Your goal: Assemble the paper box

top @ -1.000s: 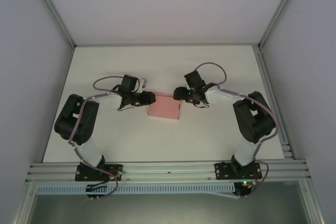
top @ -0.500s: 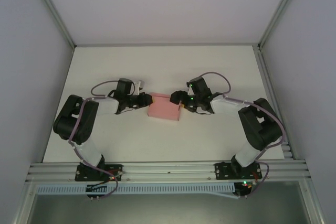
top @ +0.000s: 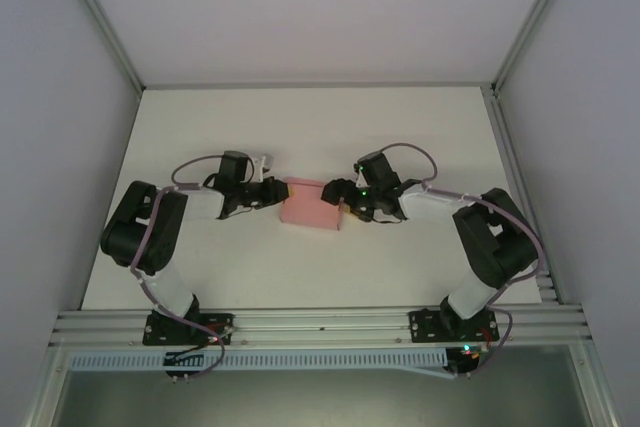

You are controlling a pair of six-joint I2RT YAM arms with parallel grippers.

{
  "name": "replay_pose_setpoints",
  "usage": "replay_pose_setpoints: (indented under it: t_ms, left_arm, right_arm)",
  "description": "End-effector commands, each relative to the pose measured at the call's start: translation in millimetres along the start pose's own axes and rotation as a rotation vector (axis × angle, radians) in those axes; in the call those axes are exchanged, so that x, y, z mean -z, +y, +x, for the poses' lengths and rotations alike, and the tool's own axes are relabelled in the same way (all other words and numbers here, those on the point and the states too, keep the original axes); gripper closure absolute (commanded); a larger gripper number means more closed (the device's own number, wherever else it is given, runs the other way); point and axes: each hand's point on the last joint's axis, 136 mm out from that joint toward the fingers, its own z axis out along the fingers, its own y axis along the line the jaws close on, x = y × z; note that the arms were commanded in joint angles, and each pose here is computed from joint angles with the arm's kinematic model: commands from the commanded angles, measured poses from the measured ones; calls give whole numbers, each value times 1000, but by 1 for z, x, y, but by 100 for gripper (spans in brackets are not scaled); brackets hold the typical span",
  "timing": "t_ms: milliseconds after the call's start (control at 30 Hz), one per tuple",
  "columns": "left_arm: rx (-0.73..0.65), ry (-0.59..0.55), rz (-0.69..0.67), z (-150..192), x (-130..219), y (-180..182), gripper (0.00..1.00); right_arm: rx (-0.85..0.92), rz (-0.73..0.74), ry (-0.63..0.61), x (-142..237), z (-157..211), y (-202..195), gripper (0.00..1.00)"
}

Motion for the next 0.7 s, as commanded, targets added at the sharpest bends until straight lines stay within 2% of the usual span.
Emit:
replay_pose_setpoints:
  t_ms: [0,200,333,433,533,667]
  left_arm:
    - [159,166,-183,62,-1,58,88]
    - [159,164,-188,61,0,62,89]
    - [132,158,-150,59,0,55,88]
    - [88,140,-95,52,1,42,83]
    - [53,109,-67,39,4,30,80]
    - [-28,35,-17,12,14,4,72]
  right_arm:
    - [-33,-9,32,-13,8,-4,16]
    - [-26,4,7,-11,5,-8,16]
    - [49,-95,-16,-14,-3,11,21]
    - [102,-202,-40,-15,-10,30,28]
    - [160,-296,-64,-6,-15,48,42]
    - [311,-315,-126,16,-17,62,57]
